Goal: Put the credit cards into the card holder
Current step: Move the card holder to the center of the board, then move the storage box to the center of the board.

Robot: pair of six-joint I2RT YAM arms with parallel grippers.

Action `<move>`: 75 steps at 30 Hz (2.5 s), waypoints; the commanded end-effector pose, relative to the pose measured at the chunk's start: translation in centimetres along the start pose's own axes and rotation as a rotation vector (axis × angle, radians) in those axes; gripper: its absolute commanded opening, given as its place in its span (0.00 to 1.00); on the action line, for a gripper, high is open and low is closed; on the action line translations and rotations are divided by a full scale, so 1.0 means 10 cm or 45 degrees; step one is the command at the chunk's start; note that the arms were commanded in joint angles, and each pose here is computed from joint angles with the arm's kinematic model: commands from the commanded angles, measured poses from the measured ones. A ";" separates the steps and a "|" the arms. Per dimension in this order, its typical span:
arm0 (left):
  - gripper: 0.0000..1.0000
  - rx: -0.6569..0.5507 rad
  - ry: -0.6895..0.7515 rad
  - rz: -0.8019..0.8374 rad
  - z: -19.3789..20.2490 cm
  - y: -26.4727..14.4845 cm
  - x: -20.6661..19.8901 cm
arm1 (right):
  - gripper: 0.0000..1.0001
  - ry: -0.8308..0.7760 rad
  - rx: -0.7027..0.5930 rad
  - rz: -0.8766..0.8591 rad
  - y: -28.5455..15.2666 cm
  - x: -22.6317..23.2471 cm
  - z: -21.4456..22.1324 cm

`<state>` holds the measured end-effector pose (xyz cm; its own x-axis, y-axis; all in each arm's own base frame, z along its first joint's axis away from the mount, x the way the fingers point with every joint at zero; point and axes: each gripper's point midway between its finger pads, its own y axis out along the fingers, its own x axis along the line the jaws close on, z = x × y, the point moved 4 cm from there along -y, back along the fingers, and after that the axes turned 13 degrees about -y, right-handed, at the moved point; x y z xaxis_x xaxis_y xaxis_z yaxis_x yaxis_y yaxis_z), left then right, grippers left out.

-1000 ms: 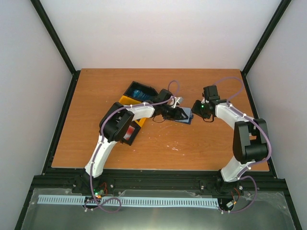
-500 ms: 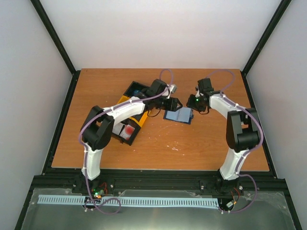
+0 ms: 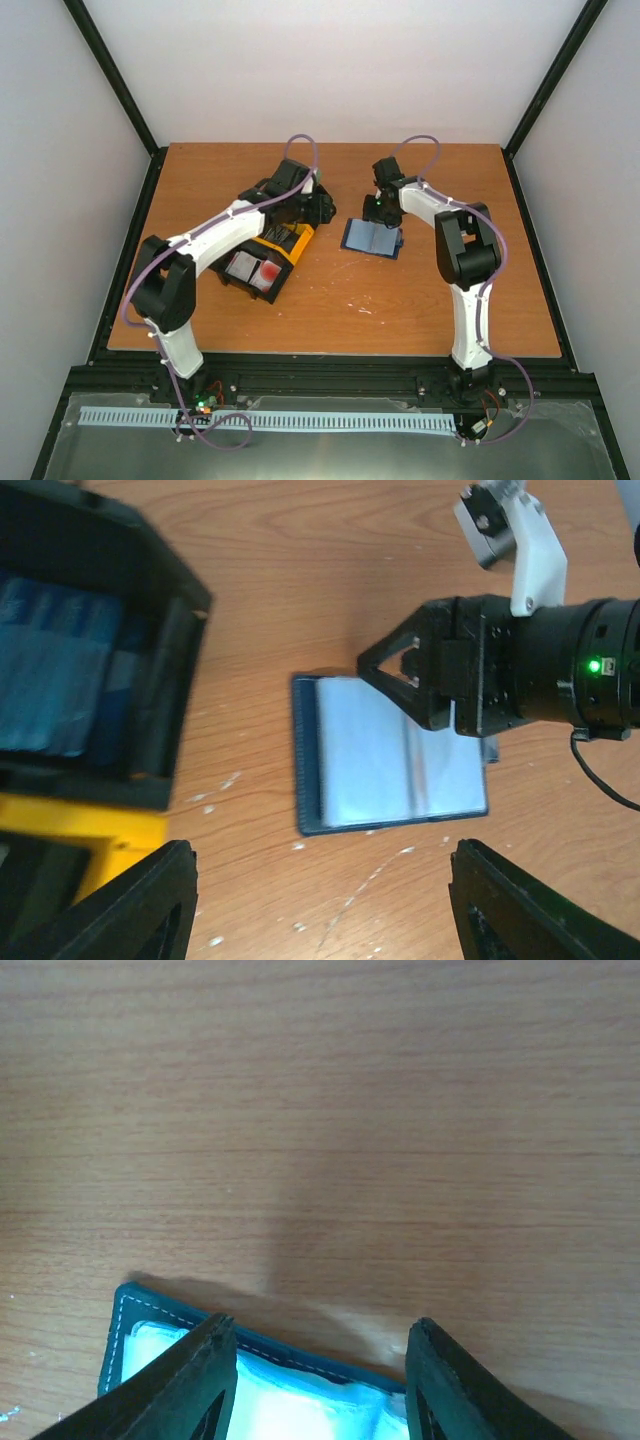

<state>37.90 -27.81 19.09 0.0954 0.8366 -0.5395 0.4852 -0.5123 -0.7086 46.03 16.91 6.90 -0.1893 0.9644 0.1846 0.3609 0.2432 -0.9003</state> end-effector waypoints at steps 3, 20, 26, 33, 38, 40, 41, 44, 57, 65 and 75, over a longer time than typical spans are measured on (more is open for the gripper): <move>0.71 0.023 -0.059 -0.090 0.03 -0.27 0.29 | 0.47 -0.028 0.138 -0.033 0.17 0.16 0.19; 0.61 0.082 -0.019 -0.373 0.01 -0.41 0.85 | 0.47 0.069 0.304 -0.011 -0.32 0.40 0.96; 0.53 0.065 0.030 -0.540 -0.17 -0.23 1.06 | 0.48 0.077 0.068 0.073 -0.56 0.36 0.47; 0.51 0.102 -0.049 -0.467 -0.35 -0.03 1.18 | 0.48 -0.013 0.013 0.061 -0.54 0.31 0.15; 0.50 0.294 -0.025 -0.198 0.04 -0.01 1.02 | 0.48 -0.090 0.002 0.060 -0.51 0.30 0.10; 0.50 0.360 -0.028 -0.104 0.20 -0.04 0.97 | 0.48 -0.097 0.006 0.059 -0.49 0.29 0.10; 0.50 0.388 -0.037 -0.095 0.26 -0.05 0.98 | 0.48 -0.098 0.009 0.056 -0.48 0.29 0.10; 0.48 0.439 -0.080 -0.176 0.40 -0.03 1.12 | 0.48 -0.097 0.027 0.050 -0.44 0.27 0.12; 0.48 0.561 -0.211 -0.597 1.01 -0.56 1.65 | 0.48 -0.068 0.061 0.031 -0.43 0.25 0.23; 0.46 0.494 -0.219 -0.888 1.00 -0.79 1.89 | 0.48 -0.048 0.069 0.030 -0.44 0.24 0.29; 0.40 0.233 0.012 -0.661 0.37 -0.56 1.58 | 0.48 -0.021 0.052 0.009 -0.48 0.25 0.32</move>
<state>30.17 -11.80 10.72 -0.1801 0.9800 -0.0848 0.1728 -0.0533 -0.9835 40.95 17.99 8.74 -0.2135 0.9645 0.1553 0.2847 0.2135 -0.9345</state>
